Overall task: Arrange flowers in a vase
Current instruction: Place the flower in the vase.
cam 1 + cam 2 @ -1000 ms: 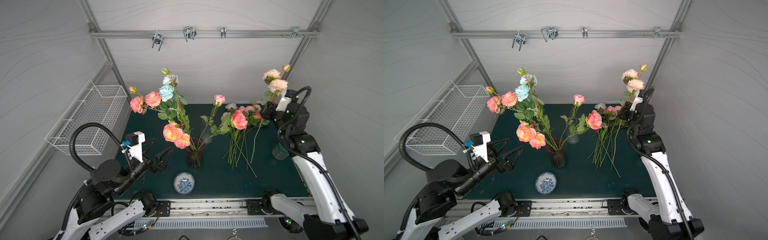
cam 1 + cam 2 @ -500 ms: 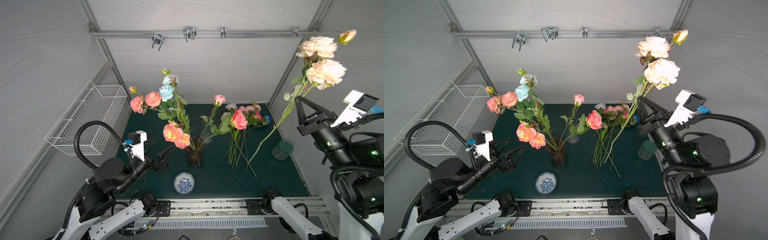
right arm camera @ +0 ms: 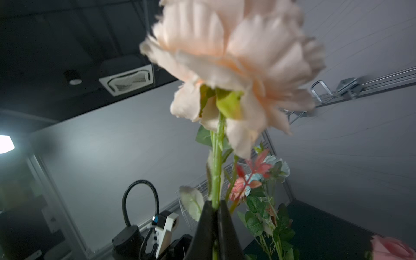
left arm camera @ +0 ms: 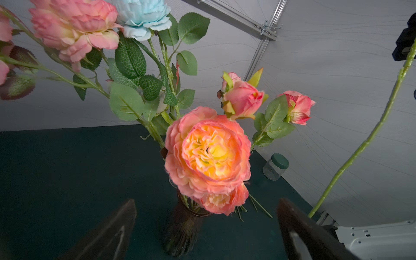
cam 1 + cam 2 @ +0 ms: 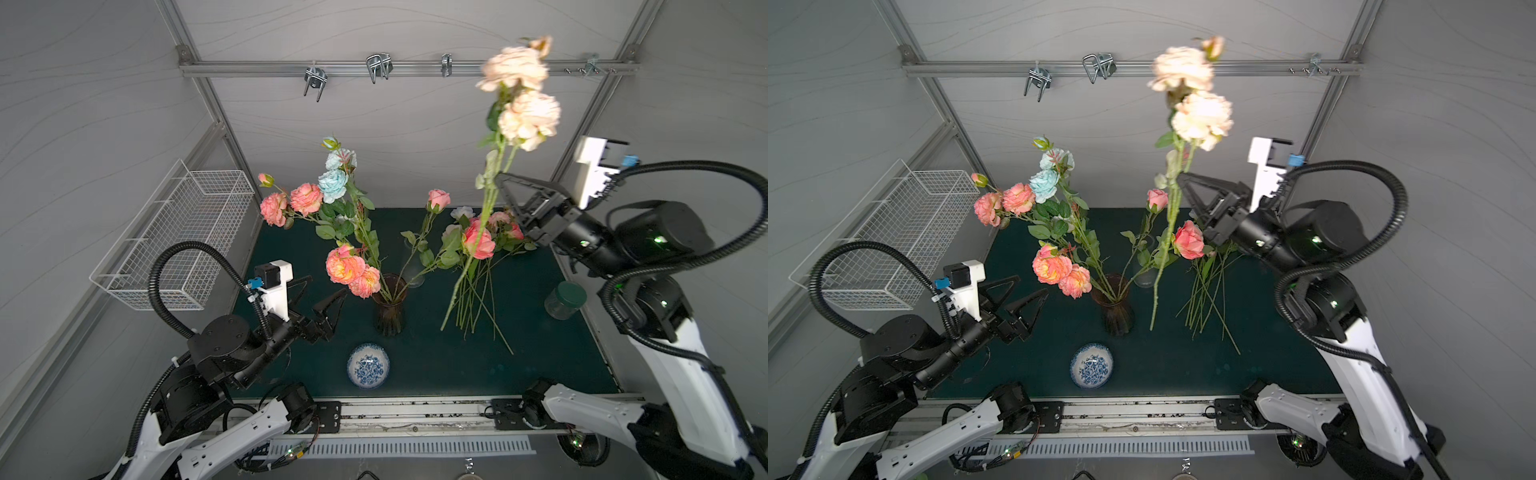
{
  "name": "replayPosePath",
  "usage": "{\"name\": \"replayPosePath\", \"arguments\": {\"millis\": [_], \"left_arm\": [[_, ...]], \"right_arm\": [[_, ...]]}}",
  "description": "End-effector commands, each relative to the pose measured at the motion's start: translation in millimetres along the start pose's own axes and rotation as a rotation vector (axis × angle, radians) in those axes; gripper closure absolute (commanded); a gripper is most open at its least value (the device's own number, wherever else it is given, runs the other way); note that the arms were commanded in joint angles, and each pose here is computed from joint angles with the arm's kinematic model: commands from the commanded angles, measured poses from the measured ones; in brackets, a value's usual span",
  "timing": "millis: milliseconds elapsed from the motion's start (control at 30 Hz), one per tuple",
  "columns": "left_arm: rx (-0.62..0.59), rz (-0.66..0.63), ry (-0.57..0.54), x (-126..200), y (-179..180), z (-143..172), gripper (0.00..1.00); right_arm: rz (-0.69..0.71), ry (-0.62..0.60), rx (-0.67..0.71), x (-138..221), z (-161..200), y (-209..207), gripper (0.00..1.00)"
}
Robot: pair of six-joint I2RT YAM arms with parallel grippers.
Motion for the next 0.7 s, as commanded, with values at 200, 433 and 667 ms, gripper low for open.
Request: {"name": "replayPosePath", "arguments": {"millis": [200,433,667], "left_arm": [[0.031,0.009,-0.051,11.5,-0.8,-10.1,0.01],[0.014,0.007,-0.054,13.3,-0.5,-11.0,0.01],[0.016,0.016,-0.062,19.8,0.5,-12.4,0.01]], "right_arm": [[0.037,-0.112,0.352,-62.7,12.9,8.1,1.00],[0.039,-0.152,0.372,-94.0,32.9,-4.7,1.00],[0.053,-0.136,0.335,-115.2,66.6,-27.0,1.00]]}}
Point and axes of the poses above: each gripper's point midway between its finger pads, its own x axis back along the fingers, its own y axis along the line the jaws close on, z = x × y, the point moved 10 cm from there along x, back along the fingers, and after that the axes turned 12 degrees about x, right-handed, at the moved point
